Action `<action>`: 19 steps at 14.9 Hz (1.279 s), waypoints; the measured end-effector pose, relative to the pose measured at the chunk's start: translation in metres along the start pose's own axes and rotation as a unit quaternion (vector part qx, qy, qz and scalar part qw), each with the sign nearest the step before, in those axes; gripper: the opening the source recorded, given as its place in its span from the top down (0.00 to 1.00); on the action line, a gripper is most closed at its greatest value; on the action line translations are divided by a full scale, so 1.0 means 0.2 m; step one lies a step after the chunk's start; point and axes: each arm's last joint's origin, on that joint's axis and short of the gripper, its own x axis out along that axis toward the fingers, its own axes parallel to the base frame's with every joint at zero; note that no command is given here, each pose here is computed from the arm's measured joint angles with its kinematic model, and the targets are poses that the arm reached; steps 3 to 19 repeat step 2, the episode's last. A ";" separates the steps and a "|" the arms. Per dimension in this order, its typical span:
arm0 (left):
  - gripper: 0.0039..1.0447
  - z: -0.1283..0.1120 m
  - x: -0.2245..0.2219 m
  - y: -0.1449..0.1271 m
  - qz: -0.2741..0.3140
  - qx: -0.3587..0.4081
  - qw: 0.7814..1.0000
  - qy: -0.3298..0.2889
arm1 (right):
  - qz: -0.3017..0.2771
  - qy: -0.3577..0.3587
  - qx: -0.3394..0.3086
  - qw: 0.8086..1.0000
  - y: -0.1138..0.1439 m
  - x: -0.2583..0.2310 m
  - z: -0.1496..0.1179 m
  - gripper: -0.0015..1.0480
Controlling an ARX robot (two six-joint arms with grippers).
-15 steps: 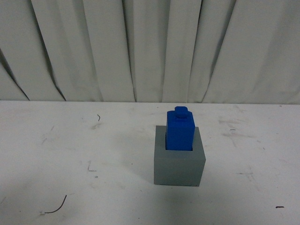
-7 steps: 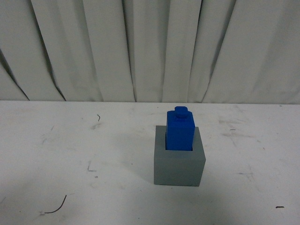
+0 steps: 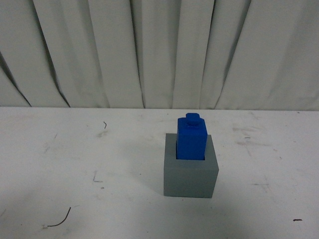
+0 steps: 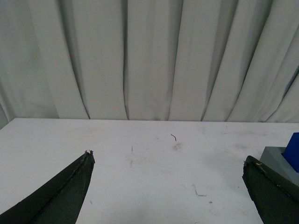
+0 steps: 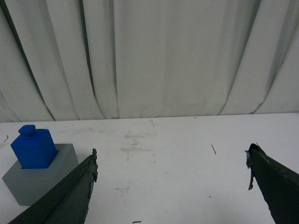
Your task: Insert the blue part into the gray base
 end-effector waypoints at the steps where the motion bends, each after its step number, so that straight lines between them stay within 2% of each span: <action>1: 0.06 0.00 0.00 0.00 0.000 0.000 1.000 0.000 | 0.000 0.000 0.000 1.000 0.00 0.00 0.00 0.06; 19: 0.06 0.00 0.00 0.00 0.000 0.000 1.000 0.000 | 0.000 0.000 0.000 1.000 0.00 0.00 0.00 0.06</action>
